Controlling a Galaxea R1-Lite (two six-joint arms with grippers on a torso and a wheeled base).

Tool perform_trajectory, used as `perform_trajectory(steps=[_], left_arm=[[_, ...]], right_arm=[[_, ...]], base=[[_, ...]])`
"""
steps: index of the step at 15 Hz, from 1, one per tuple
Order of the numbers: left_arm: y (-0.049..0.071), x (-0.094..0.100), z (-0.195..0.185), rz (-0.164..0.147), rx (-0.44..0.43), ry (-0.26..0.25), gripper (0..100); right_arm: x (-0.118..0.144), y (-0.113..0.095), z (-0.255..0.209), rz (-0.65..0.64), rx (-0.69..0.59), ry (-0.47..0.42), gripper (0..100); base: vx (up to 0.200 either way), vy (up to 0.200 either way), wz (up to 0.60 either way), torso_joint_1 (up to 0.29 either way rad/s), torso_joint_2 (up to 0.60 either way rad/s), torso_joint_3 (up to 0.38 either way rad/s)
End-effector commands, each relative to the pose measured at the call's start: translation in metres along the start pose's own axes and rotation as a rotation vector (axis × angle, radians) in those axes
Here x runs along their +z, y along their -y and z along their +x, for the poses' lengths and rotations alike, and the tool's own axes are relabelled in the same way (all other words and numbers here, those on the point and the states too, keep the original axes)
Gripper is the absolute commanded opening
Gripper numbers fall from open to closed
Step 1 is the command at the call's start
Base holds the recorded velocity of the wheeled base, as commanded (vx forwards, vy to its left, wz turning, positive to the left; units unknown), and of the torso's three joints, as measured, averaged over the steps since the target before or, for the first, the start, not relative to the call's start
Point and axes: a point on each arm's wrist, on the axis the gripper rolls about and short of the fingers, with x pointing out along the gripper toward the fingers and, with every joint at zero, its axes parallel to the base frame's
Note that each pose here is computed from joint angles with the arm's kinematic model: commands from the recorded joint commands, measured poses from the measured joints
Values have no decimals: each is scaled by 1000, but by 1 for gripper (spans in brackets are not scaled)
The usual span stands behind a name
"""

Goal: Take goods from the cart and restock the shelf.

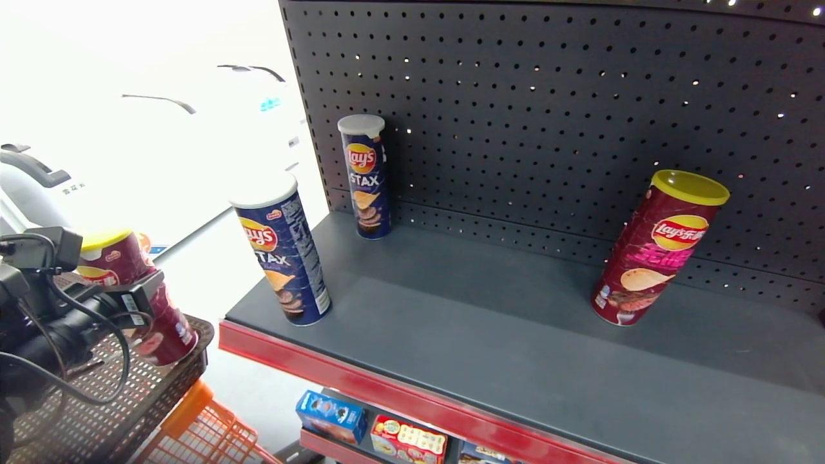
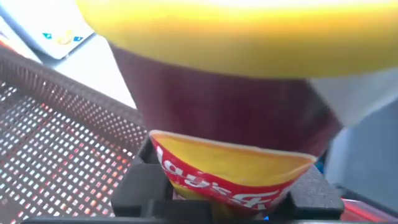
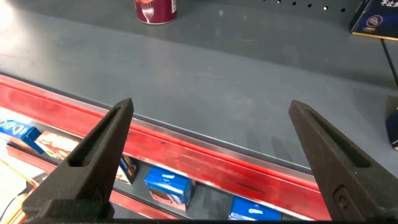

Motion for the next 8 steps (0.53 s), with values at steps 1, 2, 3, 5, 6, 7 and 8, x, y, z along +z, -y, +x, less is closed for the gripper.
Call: perform_trajectory(steps=[1, 2, 3, 5, 6, 7, 8], left_arm=[[12, 29, -22, 13, -42, 94, 0], [16, 32, -28, 14, -59, 94, 0], [20, 35, -33, 15, -74, 100, 0], [27, 43, -48, 19, -101, 114, 0], [30, 45, -55, 20, -117, 120, 0], [35, 47, -61, 22, -140, 132, 0], [36, 50, -63, 27, -149, 147, 0]], right_arm=[[0, 0, 0, 0, 1, -1, 100], [0, 0, 0, 0, 1, -1, 100], [0, 0, 0, 0, 1, -1, 100], [0, 0, 0, 0, 1, -1, 100], [0, 0, 0, 0, 1, -1, 100], [0, 0, 0, 0, 1, -1, 100], [0, 0, 0, 0, 1, -1, 100]], base=[[0, 0, 0, 0, 0, 0], [0, 0, 0, 0, 0, 0], [0, 0, 0, 0, 0, 0], [0, 0, 0, 0, 0, 0], [0, 0, 0, 0, 0, 0], [0, 0, 0, 0, 0, 0], [0, 0, 0, 0, 0, 0]])
